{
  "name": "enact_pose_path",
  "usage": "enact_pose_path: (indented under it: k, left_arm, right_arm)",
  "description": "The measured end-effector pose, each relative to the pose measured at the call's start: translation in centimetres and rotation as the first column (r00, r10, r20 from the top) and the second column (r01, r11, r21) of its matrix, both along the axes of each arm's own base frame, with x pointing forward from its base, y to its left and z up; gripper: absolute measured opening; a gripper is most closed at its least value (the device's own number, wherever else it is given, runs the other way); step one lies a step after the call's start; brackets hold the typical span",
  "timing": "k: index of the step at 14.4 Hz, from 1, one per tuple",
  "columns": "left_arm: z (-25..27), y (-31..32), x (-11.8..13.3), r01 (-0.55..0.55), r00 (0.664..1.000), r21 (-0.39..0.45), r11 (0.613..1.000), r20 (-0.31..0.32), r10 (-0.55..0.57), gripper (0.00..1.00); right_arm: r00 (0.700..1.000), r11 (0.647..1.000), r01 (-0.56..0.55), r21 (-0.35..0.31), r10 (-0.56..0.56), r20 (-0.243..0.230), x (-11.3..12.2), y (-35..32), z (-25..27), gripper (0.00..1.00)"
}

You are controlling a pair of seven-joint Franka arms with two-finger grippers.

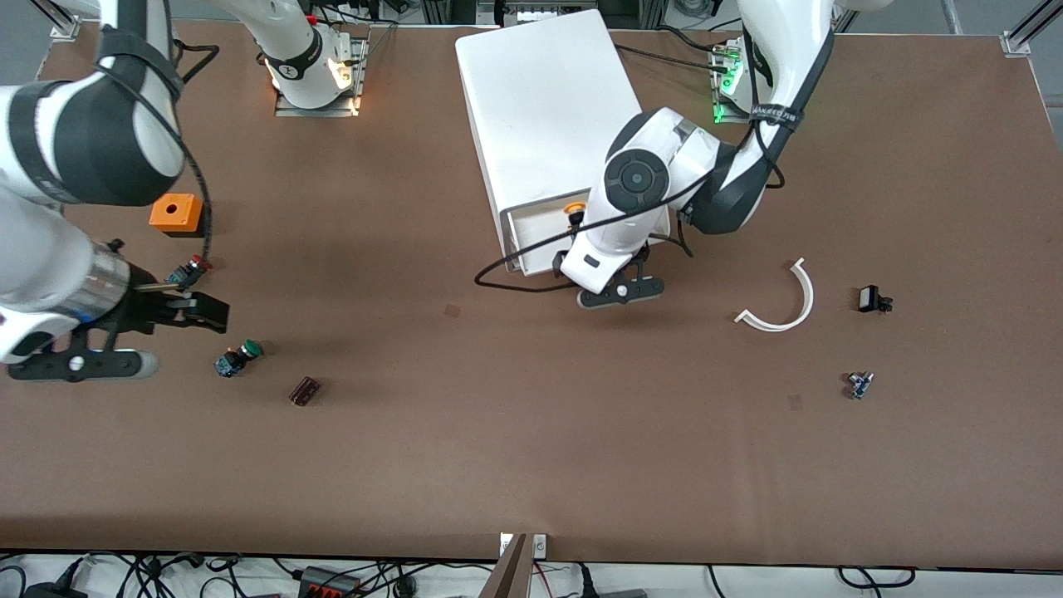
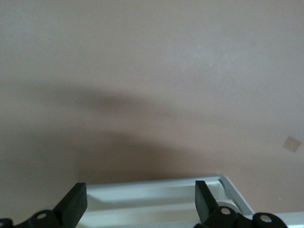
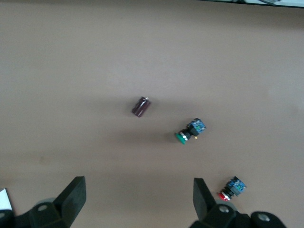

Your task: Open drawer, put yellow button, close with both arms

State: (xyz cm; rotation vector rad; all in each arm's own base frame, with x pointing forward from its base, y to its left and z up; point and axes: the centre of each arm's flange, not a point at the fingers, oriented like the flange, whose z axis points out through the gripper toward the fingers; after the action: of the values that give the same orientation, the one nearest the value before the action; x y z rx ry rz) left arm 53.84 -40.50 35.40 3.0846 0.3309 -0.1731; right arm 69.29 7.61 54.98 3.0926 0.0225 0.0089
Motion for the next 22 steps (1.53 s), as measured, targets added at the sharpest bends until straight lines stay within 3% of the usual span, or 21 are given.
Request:
enact_pose_path:
  k: [4,8,16,22]
  left_arm:
    - [-0.3,-1.4,-3.1,0.005,0.999,-0.023,1.000,-0.054,-0.006,1.00]
    - [-0.4,-1.6,-4.3,0.004,0.997,-0.030,1.000,-0.077,-0.007,1.00]
    - [-0.8,-2.6,-6.0,0.023,0.994,-0.040,0.999,-0.103,-0.027,1.00]
    - [0.0,-1.5,-5.1,0.012,0.996,-0.036,0.999,-0.086,-0.015,1.00]
  right_arm:
    - [0.997,0.996,0.066,0.062,-0.068,0.031,-1.4,-6.8,3.4,1.00]
    - [0.997,0.992,0.053,0.111,-0.059,0.053,-3.7,-11.1,6.1,1.00]
    - [0.999,0.998,0.021,0.063,-0.023,0.022,-6.6,-10.7,6.5,1.00]
    - [1.000,0.999,0.024,0.040,-0.023,-0.012,-11.5,-11.0,5.2,1.00]
